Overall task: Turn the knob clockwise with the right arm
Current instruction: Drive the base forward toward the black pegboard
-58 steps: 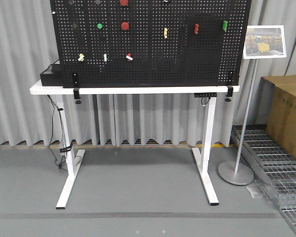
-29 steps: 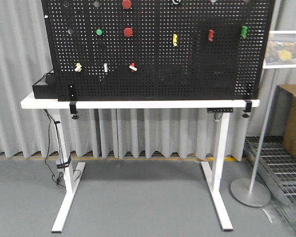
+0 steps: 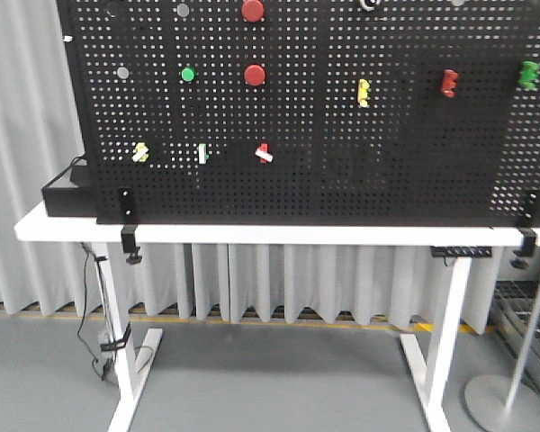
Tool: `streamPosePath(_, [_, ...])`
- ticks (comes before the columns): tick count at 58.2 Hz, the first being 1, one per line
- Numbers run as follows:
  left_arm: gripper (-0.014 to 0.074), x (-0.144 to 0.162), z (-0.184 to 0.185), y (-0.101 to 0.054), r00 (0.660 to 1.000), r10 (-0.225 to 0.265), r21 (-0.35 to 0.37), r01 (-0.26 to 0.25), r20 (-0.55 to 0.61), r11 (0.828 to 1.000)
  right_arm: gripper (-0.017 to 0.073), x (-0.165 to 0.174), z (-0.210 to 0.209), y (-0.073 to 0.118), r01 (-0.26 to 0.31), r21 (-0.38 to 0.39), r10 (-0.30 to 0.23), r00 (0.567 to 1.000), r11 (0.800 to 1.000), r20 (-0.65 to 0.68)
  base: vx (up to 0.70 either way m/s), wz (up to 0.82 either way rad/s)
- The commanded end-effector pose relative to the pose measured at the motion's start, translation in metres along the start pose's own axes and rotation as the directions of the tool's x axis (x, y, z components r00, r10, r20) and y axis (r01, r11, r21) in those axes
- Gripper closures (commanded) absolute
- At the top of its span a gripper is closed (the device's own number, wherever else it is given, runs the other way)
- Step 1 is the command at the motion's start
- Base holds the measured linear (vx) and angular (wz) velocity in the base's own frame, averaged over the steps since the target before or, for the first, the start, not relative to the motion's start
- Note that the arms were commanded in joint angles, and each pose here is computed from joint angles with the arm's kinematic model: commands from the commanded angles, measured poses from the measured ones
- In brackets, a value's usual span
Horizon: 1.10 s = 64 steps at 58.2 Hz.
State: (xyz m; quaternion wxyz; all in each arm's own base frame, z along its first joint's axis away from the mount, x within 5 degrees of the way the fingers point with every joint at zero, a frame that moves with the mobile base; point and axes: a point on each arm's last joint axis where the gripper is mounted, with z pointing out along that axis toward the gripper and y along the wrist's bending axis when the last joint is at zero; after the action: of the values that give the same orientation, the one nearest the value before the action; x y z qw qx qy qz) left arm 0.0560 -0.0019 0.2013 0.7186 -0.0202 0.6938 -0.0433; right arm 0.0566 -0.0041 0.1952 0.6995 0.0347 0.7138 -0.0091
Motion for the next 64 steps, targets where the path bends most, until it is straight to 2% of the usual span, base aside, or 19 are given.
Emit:
streamPosePath(1, [0.06, -0.003, 0.0002, 0.0007, 0.998, -0.012, -0.005, 0.012, 0.069, 1.0, 0.0568, -0.006, -0.0009, 0.0013, 0.01, -0.011, -0.009, 0.996, 1.0, 0.084, 0.43, 0.03])
streamPosePath(64, [0.06, -0.003, 0.0002, 0.0007, 0.998, -0.012, -0.005, 0.012, 0.069, 1.0, 0.0568, -0.006, -0.0009, 0.0013, 0.01, -0.011, -0.009, 0.996, 1.0, 0.084, 0.42, 0.0])
